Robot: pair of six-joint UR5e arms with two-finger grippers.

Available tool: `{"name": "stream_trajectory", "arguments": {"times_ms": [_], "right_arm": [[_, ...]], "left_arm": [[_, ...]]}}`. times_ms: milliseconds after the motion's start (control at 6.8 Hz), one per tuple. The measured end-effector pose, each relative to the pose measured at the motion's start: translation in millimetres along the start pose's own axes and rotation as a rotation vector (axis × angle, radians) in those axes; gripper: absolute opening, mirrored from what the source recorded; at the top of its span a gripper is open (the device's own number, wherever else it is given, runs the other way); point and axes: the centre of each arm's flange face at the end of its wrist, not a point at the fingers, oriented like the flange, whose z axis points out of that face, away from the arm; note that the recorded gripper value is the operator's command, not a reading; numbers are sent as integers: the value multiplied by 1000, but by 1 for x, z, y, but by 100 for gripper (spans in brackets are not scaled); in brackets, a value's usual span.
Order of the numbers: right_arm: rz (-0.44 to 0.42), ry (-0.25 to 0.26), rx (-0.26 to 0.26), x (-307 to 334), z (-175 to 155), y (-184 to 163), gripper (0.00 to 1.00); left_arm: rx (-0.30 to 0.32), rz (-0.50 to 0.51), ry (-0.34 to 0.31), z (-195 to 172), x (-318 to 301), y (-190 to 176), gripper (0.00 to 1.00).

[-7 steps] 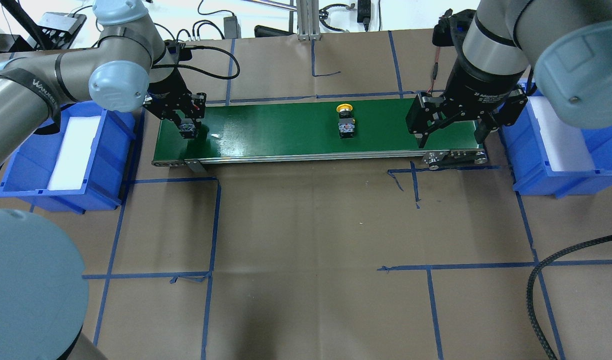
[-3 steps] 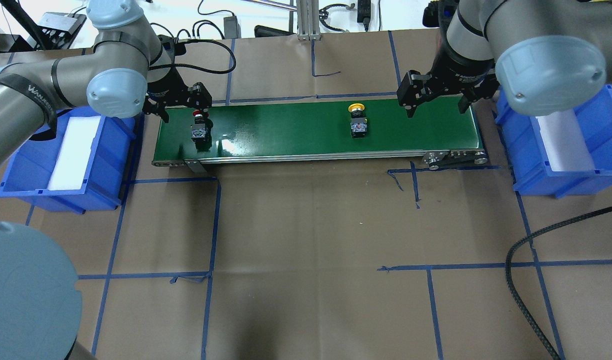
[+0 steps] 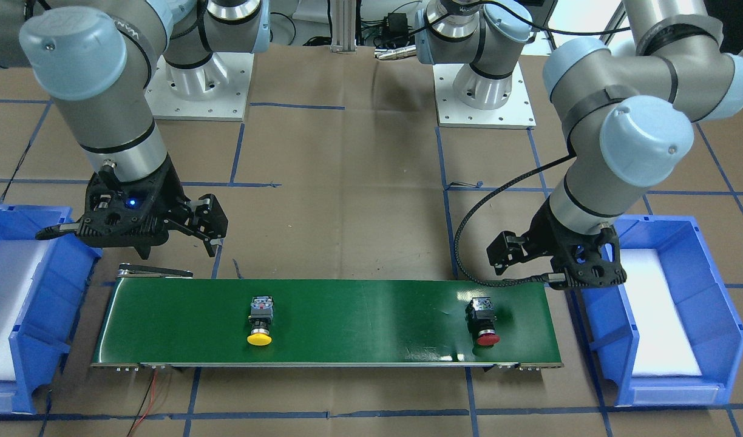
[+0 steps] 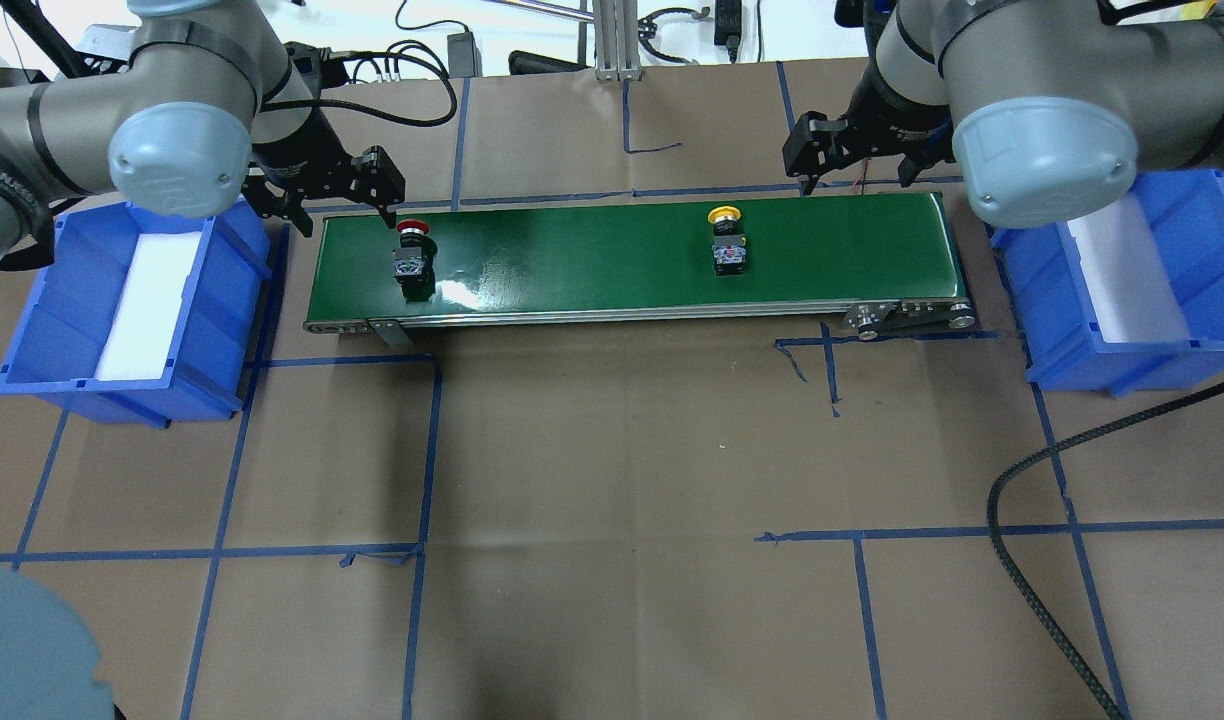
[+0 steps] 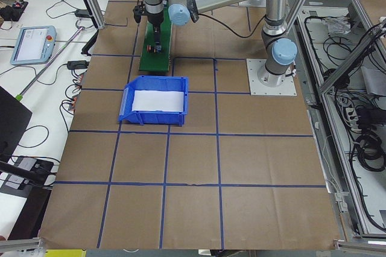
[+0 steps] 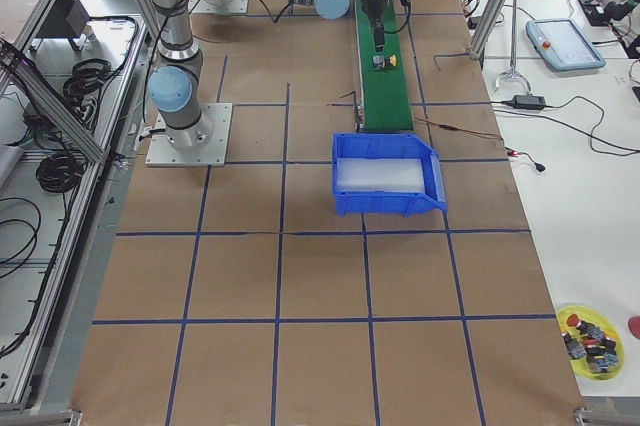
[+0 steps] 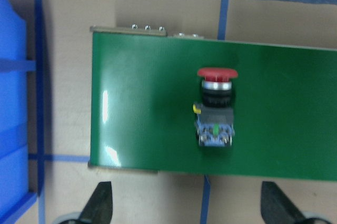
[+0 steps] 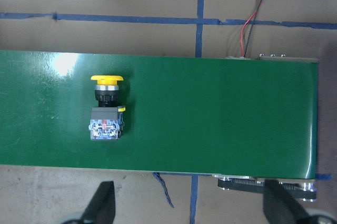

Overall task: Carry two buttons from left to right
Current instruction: 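Grasp the yellow button on the belt with the right gripper while the left gripper withdraws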

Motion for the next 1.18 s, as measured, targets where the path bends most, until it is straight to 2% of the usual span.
{"name": "stream_trajectory", "arguments": {"times_ms": [294, 588, 882, 1176], "right_arm": [[14, -7, 21, 4, 28, -17, 100], [29, -39, -32, 3, 60, -19, 100], [39, -75, -64, -3, 81, -19, 100], [44, -75, -103, -5, 111, -21, 100]], "left_arm": [[-24, -15, 2, -53, 4, 52, 100], [-49, -33, 5, -91, 8, 98, 100], [-46, -10, -1, -99, 21, 120, 100], [-37, 2, -2, -92, 26, 119, 100]]}}
